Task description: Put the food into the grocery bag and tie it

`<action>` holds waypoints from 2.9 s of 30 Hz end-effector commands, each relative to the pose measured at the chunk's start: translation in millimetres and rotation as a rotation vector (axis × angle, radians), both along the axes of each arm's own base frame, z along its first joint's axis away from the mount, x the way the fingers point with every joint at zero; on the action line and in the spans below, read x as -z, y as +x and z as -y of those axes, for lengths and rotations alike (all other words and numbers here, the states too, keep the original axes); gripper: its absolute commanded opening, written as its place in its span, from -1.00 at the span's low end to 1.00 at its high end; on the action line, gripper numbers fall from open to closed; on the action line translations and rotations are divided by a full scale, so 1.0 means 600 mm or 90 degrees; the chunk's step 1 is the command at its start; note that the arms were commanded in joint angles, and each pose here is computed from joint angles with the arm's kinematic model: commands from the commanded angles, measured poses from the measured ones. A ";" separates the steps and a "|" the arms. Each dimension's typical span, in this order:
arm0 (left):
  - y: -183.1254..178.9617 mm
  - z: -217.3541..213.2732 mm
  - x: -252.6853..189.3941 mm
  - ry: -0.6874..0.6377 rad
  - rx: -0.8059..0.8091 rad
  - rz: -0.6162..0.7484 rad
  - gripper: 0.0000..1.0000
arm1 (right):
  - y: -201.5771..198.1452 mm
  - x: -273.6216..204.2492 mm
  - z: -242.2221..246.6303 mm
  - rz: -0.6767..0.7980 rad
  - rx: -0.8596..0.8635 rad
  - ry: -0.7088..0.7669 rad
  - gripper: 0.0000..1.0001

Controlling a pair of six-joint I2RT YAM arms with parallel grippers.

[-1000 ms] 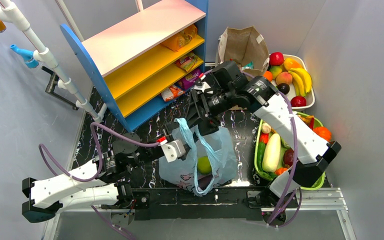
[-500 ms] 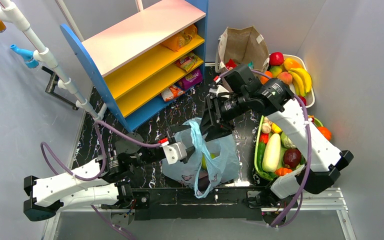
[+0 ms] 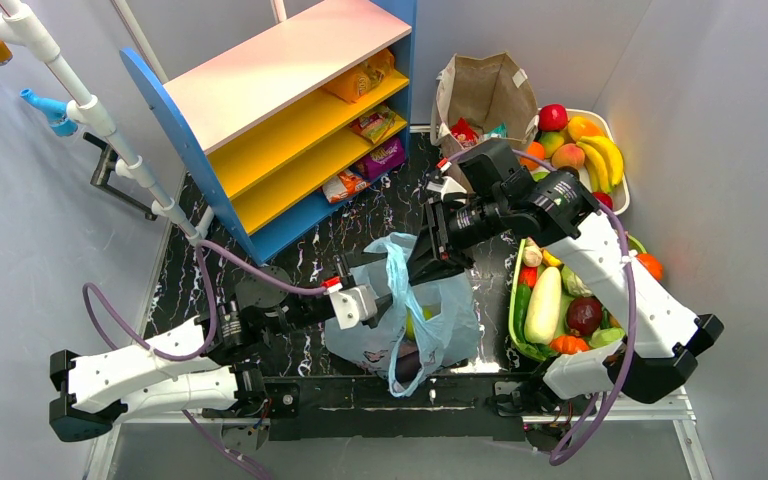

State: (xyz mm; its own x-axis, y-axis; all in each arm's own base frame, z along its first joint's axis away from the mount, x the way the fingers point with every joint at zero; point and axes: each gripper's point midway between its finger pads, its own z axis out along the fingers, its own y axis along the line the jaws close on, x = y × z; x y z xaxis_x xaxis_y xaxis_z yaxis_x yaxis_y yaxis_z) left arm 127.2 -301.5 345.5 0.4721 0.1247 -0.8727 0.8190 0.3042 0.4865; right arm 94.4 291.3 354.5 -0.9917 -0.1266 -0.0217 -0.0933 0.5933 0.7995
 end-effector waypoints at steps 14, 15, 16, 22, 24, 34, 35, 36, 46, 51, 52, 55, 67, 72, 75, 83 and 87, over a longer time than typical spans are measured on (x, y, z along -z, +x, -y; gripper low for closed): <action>0.001 0.008 -0.011 -0.006 0.007 0.036 0.08 | -0.033 -0.038 -0.041 -0.047 -0.117 0.143 -0.56; 0.001 0.007 -0.010 -0.003 0.006 0.038 0.08 | -0.035 -0.041 -0.042 -0.049 -0.122 0.152 -0.56; 0.001 0.006 -0.009 -0.001 0.005 0.038 0.09 | -0.037 -0.045 -0.043 -0.053 -0.127 0.160 -0.56; -0.001 -0.004 -0.007 0.009 0.004 0.037 0.07 | -0.046 -0.049 -0.037 -0.057 -0.137 0.168 -0.51; 0.000 -0.007 0.000 0.014 -0.001 0.036 0.06 | -0.048 -0.052 -0.036 -0.055 -0.139 0.176 -0.56; 0.014 -0.008 -0.004 0.010 -0.028 0.054 -0.12 | -0.060 -0.053 -0.030 -0.069 -0.144 0.203 -0.78; 0.013 -0.004 -0.003 0.012 -0.022 0.054 -0.13 | -0.061 -0.053 -0.030 -0.069 -0.144 0.207 -0.79; 0.012 -0.001 -0.002 0.015 -0.017 0.054 -0.14 | -0.061 -0.054 -0.031 -0.068 -0.145 0.210 -0.79; -0.004 0.020 -0.005 0.013 0.030 0.045 -0.11 | -0.058 -0.053 -0.035 -0.071 -0.148 0.216 -0.80; -0.001 0.015 0.000 0.019 0.019 0.040 -1.00 | -0.064 -0.062 -0.030 -0.064 -0.155 0.225 -0.81; 0.000 0.013 -0.001 0.019 0.015 0.038 -1.00 | -0.065 -0.062 -0.028 -0.062 -0.156 0.225 -0.81; 0.000 0.010 -0.004 0.018 0.013 0.037 -1.00 | -0.069 -0.063 -0.021 -0.049 -0.154 0.222 -0.80; -0.008 0.004 -0.021 0.021 0.017 -0.010 -1.00 | -0.029 -0.033 0.013 0.067 -0.059 0.174 -0.25; -0.011 0.004 -0.029 0.016 0.019 -0.037 -1.00 | -0.020 -0.009 0.007 0.068 -0.052 0.179 -0.42; -0.013 0.005 -0.024 0.027 0.020 -0.057 -1.00 | -0.022 -0.004 0.002 0.063 -0.070 0.192 -0.50; -0.014 0.006 -0.030 0.028 0.015 -0.098 -1.00 | -0.022 0.008 -0.014 0.070 -0.103 0.218 -0.59; -0.012 0.005 -0.029 0.025 0.004 -0.119 -1.00 | -0.030 -0.003 -0.034 0.088 -0.148 0.267 -0.60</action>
